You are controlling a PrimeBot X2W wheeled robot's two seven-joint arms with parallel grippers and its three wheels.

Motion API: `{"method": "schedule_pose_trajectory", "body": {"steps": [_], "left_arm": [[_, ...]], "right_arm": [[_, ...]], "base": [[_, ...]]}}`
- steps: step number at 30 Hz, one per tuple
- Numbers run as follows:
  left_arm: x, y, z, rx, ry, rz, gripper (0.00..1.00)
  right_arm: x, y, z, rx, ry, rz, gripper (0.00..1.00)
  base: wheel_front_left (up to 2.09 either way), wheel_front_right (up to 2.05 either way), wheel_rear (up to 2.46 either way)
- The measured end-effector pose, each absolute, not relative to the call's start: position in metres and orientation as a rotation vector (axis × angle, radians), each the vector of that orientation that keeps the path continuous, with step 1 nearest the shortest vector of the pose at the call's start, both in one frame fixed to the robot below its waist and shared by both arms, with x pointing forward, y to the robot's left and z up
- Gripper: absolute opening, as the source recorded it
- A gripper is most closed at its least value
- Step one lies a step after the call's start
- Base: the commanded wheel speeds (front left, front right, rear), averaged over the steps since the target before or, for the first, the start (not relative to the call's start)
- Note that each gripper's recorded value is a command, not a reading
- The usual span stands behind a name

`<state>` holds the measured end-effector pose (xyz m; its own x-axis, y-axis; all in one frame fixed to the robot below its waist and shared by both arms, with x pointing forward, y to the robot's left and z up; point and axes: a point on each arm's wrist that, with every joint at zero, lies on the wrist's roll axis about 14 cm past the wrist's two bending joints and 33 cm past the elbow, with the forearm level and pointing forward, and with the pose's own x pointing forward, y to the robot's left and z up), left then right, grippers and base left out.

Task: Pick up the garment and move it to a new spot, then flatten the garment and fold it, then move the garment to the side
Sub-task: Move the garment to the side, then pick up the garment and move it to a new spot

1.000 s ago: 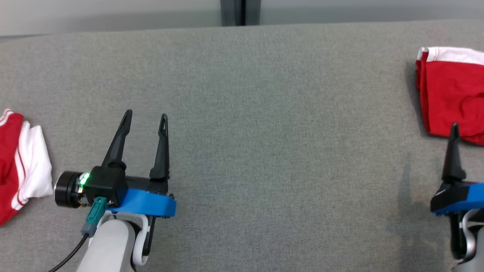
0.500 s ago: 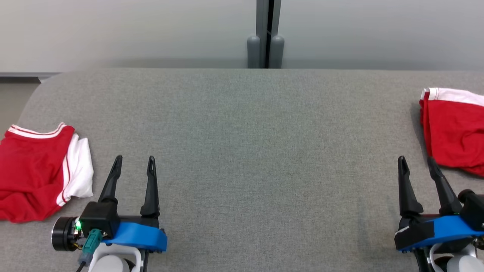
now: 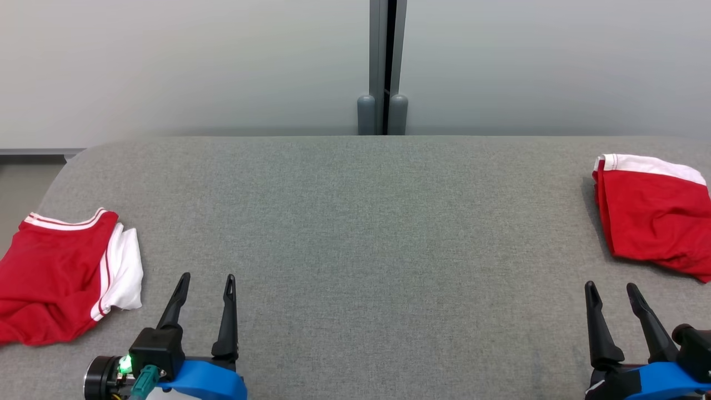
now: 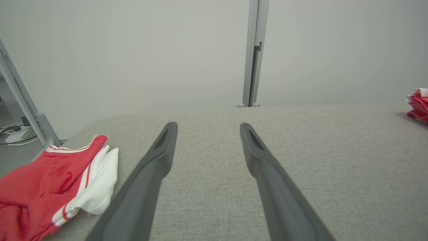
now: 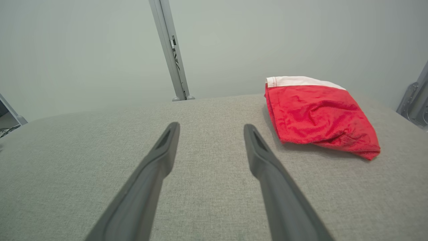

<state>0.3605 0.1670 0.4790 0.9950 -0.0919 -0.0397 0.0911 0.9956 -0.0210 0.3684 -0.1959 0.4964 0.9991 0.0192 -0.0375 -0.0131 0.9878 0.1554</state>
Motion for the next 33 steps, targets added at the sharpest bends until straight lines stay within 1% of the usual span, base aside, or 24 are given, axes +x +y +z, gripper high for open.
{"method": "schedule_pose_trajectory", "body": {"steps": [6, 21, 26, 33], "left_arm": [[0.355, 0.165, 0.477, -0.016, 0.055, -0.102, 1.00], [0.352, 0.168, 0.475, -0.017, 0.065, -0.095, 1.00], [0.347, 0.185, 0.486, -0.018, 0.031, -0.043, 1.00], [0.333, 0.236, 0.501, -0.017, -0.026, 0.122, 1.00]], "right_arm": [[0.362, -0.198, 0.500, 0.155, 0.035, 0.011, 1.00], [0.362, -0.193, 0.501, 0.156, 0.035, 0.027, 1.00], [0.370, -0.176, 0.507, 0.148, 0.023, 0.081, 1.00], [0.394, -0.118, 0.524, 0.128, -0.008, 0.256, 1.00]], "base": [[0.00, 0.00, 0.00], [0.00, 0.00, 0.00], [0.00, 0.00, 0.00], [0.00, 0.00, 0.00]]}}
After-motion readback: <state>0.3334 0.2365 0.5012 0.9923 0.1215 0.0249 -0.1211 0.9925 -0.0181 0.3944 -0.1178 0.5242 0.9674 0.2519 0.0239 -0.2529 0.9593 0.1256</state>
